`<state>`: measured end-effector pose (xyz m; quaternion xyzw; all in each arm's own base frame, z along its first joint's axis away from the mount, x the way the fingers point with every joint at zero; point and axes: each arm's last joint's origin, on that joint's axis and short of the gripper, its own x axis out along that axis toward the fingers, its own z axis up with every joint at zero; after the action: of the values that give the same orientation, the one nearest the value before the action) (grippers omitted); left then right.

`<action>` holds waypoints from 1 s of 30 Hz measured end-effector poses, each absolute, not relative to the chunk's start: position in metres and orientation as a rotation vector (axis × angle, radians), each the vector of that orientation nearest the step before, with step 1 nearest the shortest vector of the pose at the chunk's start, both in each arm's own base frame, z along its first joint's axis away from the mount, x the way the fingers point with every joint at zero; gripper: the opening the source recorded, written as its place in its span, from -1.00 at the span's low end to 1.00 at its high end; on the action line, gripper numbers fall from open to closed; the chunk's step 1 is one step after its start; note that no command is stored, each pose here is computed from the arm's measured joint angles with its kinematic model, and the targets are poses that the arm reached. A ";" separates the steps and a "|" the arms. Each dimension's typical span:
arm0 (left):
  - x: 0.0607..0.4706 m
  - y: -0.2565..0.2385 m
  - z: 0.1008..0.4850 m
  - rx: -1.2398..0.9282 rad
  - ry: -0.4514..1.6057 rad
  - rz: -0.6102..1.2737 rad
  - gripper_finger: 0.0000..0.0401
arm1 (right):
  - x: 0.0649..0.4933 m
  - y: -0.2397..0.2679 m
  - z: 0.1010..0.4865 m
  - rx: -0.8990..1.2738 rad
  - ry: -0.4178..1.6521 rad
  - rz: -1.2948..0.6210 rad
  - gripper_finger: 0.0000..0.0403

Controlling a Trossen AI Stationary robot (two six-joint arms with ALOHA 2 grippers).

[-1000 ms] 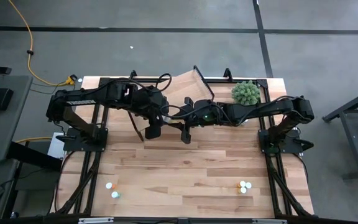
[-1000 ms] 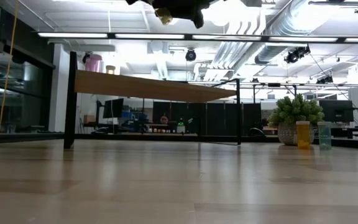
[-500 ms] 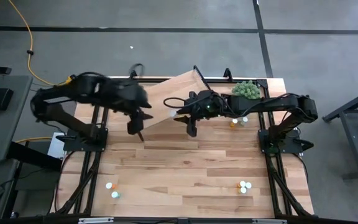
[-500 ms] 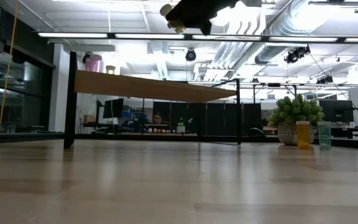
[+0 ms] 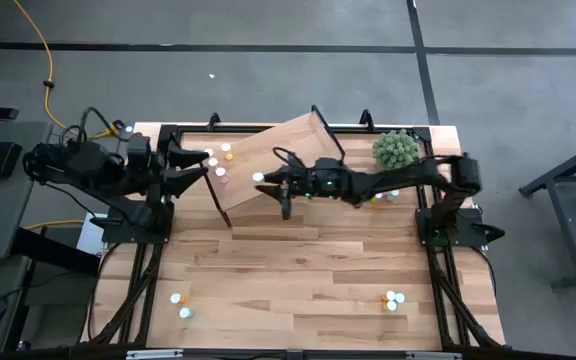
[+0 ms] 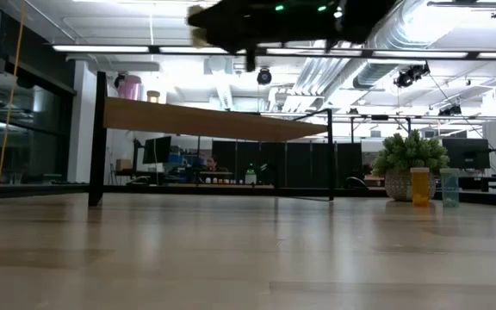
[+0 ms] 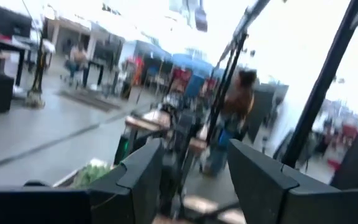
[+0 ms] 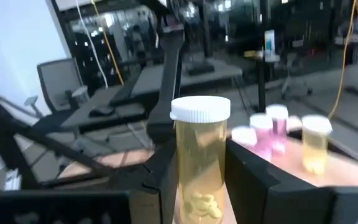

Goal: Pick and place medicine bottles onto shelf by color
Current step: Put the left yellow pill bottle on the shelf aligned with the other yellow pill bottle

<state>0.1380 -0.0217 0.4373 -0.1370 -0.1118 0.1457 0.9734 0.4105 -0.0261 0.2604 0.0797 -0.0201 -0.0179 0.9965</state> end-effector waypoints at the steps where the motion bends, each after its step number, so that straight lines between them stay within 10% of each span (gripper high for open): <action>1: 0.137 -0.022 0.435 -0.281 -0.244 0.296 -0.14 | 0.418 -0.027 0.257 0.151 -0.049 -0.044 -0.48; 30: 0.138 -0.024 0.430 -0.307 -0.242 0.294 -0.14 | 0.510 -0.088 0.223 0.177 0.137 -0.293 -0.48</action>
<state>0.1382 -0.0240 0.4299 -0.1517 -0.1196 0.1453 0.9703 0.5097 -0.0883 0.2230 0.0882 0.0680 -0.1458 0.9830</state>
